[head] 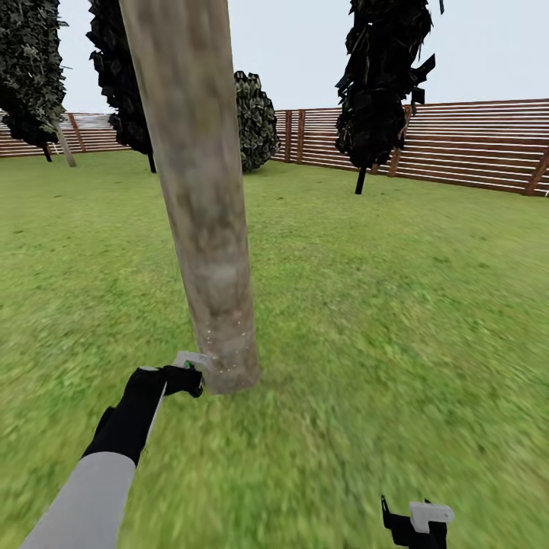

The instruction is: In the garden, pick up the pesticide atomizer on the floor and spray pesticide onto both trees until each tree trunk is fully covered.

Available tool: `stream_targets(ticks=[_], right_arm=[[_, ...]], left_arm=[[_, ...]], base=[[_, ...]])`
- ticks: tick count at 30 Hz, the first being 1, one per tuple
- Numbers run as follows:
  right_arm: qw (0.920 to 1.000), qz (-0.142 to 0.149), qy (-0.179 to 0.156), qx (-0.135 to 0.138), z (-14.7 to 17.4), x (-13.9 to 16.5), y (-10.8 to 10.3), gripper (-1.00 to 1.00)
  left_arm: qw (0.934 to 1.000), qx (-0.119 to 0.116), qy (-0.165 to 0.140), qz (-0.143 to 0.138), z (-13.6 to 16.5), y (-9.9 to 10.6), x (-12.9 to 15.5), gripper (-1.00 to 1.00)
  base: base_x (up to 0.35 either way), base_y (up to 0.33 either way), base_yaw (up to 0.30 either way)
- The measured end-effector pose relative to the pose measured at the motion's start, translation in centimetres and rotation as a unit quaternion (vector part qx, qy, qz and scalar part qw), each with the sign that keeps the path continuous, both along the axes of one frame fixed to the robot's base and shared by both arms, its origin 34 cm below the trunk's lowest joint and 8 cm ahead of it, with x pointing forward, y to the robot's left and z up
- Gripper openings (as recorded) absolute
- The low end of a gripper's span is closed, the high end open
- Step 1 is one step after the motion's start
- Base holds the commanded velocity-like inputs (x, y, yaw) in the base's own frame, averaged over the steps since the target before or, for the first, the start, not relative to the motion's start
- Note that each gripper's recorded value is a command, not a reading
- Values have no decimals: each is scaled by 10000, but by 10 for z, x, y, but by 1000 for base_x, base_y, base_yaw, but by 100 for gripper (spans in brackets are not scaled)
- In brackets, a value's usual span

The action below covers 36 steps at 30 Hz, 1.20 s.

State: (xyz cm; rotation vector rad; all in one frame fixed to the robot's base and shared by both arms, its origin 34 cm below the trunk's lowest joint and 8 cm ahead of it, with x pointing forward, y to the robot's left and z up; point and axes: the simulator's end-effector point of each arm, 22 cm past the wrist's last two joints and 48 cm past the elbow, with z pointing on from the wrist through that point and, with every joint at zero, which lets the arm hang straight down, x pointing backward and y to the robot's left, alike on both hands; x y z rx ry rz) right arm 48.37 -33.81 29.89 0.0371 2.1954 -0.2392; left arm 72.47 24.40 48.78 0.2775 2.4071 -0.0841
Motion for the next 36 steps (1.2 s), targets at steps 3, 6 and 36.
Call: stream_targets(ticks=[3, 6, 36], right_arm=[[10000, -1, -2, -13, 0, 0, -2, 100], [10000, -1, -2, -13, 0, 0, -2, 100], [10000, 12, -8, -11, 1, 1, -1, 100]], left_arm=[[10000, -43, -35, 58, 18, -2, 10, -100], [9999, -112, -81, 9, 24, -13, 14, -100], [9994, 82, -42, 330, 18, 37, 9, -100]], base=[[0, 0, 0], [0, 0, 0], [64, -214, 117]])
